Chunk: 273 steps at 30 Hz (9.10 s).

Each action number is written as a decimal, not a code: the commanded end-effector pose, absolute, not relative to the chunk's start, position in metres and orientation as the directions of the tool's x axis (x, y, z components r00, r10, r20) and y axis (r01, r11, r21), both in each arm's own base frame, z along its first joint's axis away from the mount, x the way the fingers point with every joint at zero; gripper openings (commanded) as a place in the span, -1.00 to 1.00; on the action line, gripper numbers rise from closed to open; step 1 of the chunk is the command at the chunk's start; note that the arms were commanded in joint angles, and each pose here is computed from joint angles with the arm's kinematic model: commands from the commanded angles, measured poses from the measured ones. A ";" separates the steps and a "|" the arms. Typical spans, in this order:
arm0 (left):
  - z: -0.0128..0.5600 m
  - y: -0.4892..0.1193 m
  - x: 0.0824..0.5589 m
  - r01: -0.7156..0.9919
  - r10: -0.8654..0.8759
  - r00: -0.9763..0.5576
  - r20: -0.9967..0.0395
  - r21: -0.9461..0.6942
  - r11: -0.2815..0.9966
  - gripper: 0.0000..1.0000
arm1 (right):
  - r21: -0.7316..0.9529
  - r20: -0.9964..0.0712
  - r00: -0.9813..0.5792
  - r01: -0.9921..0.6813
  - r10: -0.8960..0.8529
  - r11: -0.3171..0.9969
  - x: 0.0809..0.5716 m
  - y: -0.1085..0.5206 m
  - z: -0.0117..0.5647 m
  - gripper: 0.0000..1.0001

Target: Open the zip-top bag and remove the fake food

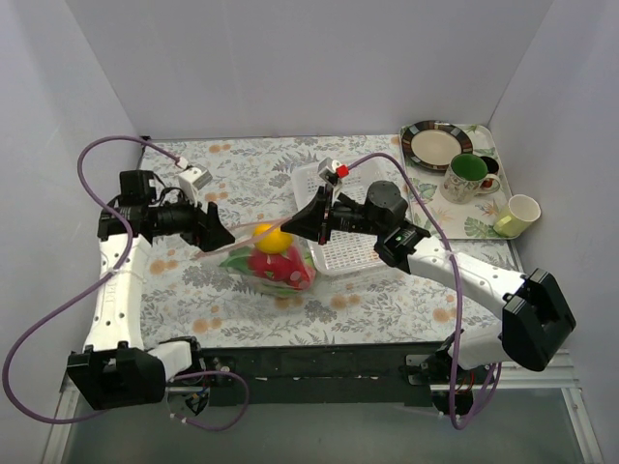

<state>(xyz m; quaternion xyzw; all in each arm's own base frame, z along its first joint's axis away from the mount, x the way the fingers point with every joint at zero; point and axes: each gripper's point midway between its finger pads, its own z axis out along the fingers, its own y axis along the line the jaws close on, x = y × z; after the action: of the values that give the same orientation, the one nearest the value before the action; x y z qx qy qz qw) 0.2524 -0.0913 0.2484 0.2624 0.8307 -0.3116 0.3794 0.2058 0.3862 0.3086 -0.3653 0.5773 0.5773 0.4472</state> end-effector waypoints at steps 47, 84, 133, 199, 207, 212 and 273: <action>0.171 -0.078 0.252 0.392 0.162 -0.793 -0.587 -0.289 0.873 -1.00 | 0.339 -0.936 -0.347 -0.934 -0.060 0.110 0.174 0.424 0.264 -0.32; 0.210 -0.057 0.301 0.497 0.343 -0.648 -0.680 -0.036 0.867 0.57 | 0.194 -0.905 -0.348 -0.849 -0.243 0.492 0.237 0.454 0.117 0.28; 0.143 0.041 0.317 0.236 0.105 -0.761 -0.640 -0.123 0.964 -1.00 | 0.138 -0.708 -0.495 -0.797 -0.504 0.588 0.195 0.407 0.019 0.77; 0.141 0.071 0.301 0.076 0.109 -0.826 -0.553 0.082 0.994 -1.00 | -0.132 -0.896 -0.373 -0.291 -0.240 0.947 0.354 0.251 0.225 0.97; 0.121 0.075 0.297 0.070 0.117 -0.845 -0.521 0.109 0.992 -1.00 | -0.052 -0.886 -0.338 -0.608 -0.317 0.792 0.248 0.323 0.192 0.36; 0.115 0.074 0.293 0.075 0.128 -0.851 -0.509 0.123 0.990 -1.00 | 0.048 -0.864 -0.399 -0.671 -0.306 0.740 0.213 0.346 0.150 -0.19; 0.106 0.086 0.287 0.066 0.174 -0.836 -0.521 0.218 0.974 -1.00 | 0.306 -0.659 -0.625 -0.730 -0.418 0.611 0.138 0.359 0.096 -0.97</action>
<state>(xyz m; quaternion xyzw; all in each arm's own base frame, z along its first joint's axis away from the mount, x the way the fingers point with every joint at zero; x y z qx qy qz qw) 0.2764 0.0726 0.0877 0.0587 0.9667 0.0554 0.2428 0.1541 0.3746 0.1021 -0.3457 0.8414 0.2825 0.3045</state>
